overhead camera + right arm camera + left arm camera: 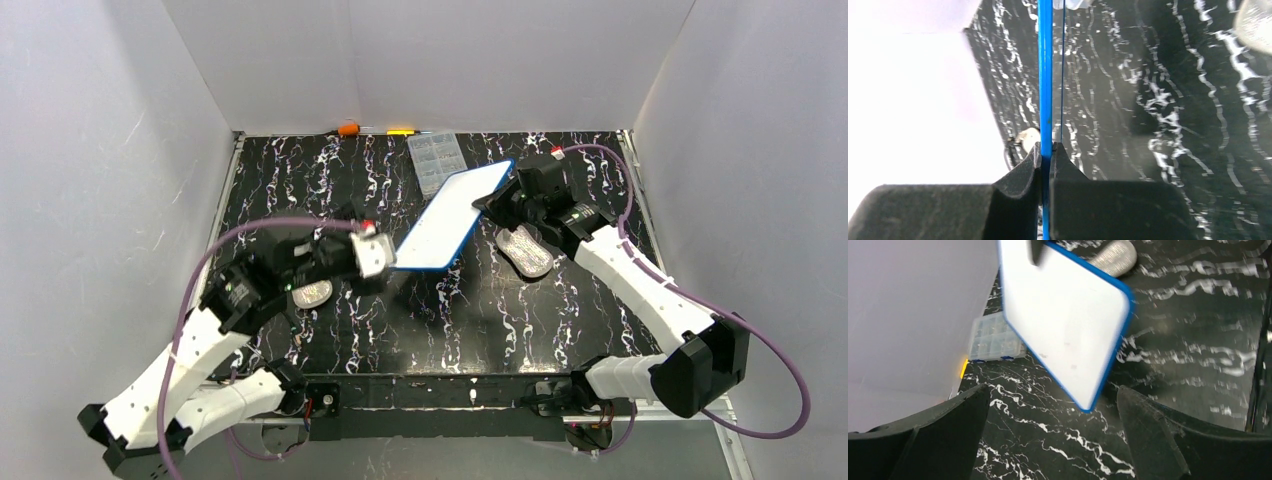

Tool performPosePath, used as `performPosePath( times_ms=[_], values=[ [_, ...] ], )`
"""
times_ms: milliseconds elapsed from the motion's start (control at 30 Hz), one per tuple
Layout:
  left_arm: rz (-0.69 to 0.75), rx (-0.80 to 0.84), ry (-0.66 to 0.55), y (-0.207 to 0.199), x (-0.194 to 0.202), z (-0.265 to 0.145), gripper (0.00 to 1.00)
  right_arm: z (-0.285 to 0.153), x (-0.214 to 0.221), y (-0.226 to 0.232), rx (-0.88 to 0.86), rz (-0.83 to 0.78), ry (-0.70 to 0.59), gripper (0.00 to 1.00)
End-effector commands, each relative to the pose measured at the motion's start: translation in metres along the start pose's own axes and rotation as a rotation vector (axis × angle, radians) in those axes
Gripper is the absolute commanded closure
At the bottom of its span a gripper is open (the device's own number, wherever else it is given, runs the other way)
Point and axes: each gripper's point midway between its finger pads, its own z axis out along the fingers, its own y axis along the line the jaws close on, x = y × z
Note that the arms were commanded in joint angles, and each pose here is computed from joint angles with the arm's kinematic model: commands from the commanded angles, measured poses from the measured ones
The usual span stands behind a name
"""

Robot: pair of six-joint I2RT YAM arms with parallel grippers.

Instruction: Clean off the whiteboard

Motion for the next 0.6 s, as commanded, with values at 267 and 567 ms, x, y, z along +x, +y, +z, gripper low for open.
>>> performPosePath(
  times_ms=[267, 567],
  values=[
    [0.333, -0.082, -0.013, -0.017, 0.042, 0.013, 0.13, -0.037, -0.008, 0.114, -0.291, 0.319, -0.038, 0.99],
    [0.304, -0.162, 0.004, 0.003, 0.039, 0.027, 0.55, -0.042, 0.012, 0.121, -0.336, 0.341, 0.039, 0.99]
  ],
)
